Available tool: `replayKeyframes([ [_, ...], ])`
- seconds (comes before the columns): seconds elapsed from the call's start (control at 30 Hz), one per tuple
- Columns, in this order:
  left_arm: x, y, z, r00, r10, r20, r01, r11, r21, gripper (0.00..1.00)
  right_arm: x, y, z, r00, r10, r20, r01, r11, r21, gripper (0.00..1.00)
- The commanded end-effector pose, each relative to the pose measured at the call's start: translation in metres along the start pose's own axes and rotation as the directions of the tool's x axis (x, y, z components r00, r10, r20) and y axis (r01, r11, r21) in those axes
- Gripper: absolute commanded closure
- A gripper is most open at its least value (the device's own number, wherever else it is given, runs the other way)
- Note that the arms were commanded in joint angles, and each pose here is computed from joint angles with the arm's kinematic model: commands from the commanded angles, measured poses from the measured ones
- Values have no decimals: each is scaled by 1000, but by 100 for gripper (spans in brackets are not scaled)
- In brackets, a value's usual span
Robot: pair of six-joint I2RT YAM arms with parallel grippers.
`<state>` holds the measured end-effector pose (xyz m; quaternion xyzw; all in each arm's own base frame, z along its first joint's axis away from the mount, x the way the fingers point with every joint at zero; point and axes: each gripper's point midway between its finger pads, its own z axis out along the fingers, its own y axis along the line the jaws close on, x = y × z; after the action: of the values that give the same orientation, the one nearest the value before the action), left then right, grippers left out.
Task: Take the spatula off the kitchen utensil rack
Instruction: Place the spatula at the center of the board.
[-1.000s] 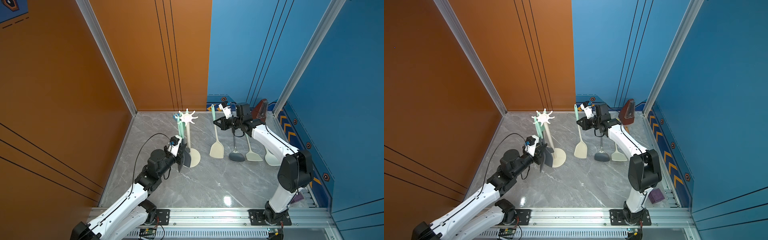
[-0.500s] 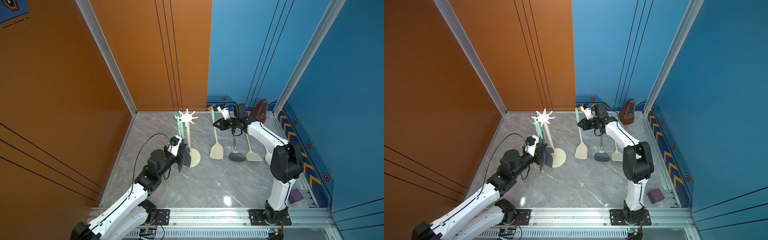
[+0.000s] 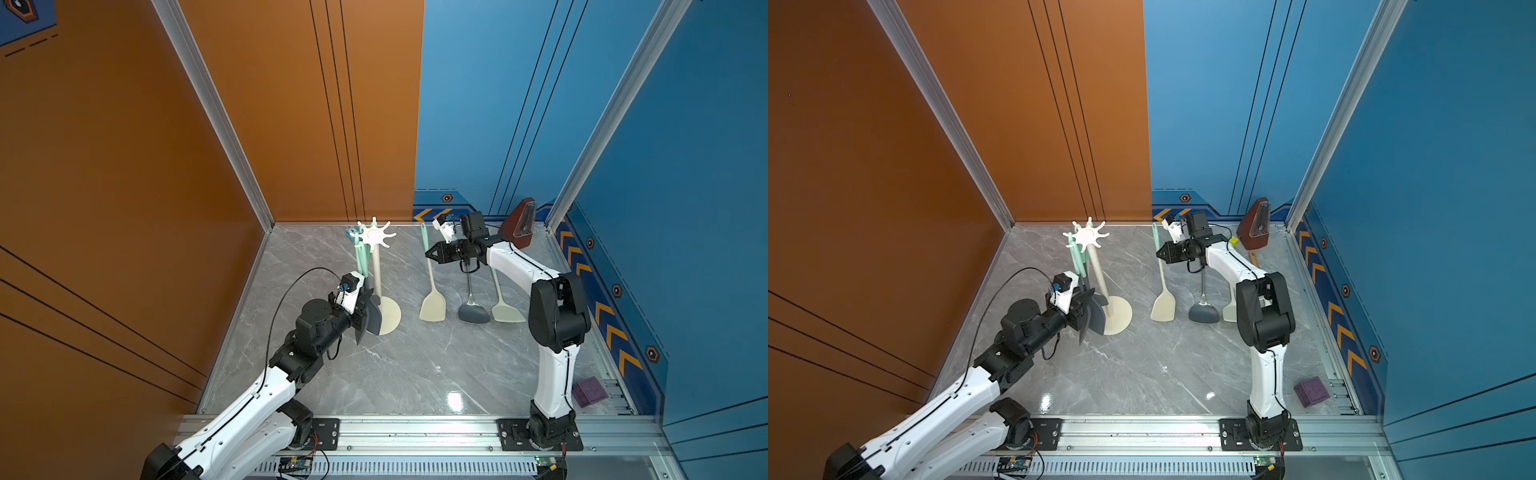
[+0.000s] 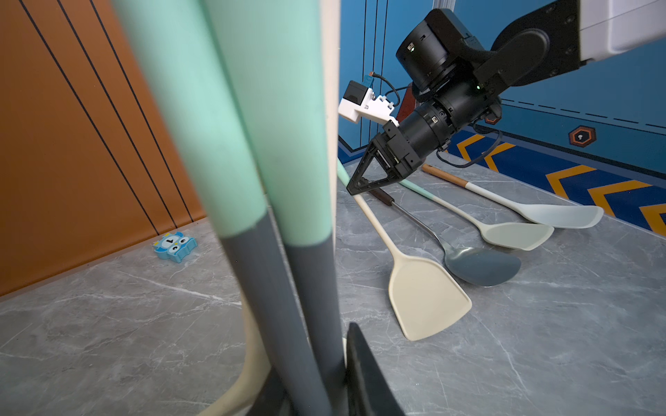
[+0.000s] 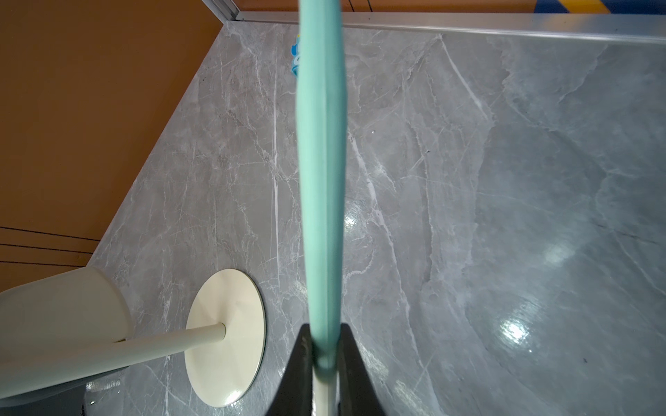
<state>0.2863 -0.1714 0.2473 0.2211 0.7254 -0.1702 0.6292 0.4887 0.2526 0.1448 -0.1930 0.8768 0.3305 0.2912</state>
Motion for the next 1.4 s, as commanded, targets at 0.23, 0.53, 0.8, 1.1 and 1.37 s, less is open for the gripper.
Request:
replayKeyframes([
  [0.23, 14, 3, 0, 999, 17, -44, -18, 1000, -19, 76, 15, -49, 22, 997, 70, -27, -64, 983, 171, 100],
  [0.53, 16, 4, 0, 999, 17, -48, -19, 1000, -22, 76, 35, -77, 30, 985, 167, -36, -150, 947, 285, 100],
  [0.8, 16, 4, -1, 999, 17, -47, -18, 1000, -22, 76, 62, -92, 37, 963, 267, -36, -239, 908, 345, 100],
  [1.1, 15, 4, -4, 999, 14, -37, -15, 1000, -23, 76, 76, -112, 38, 928, 373, -7, -338, 849, 407, 97],
  [1.37, 14, 3, -3, 999, 14, -36, -15, 1000, -22, 76, 91, -123, 42, 907, 421, -25, -366, 815, 448, 94],
])
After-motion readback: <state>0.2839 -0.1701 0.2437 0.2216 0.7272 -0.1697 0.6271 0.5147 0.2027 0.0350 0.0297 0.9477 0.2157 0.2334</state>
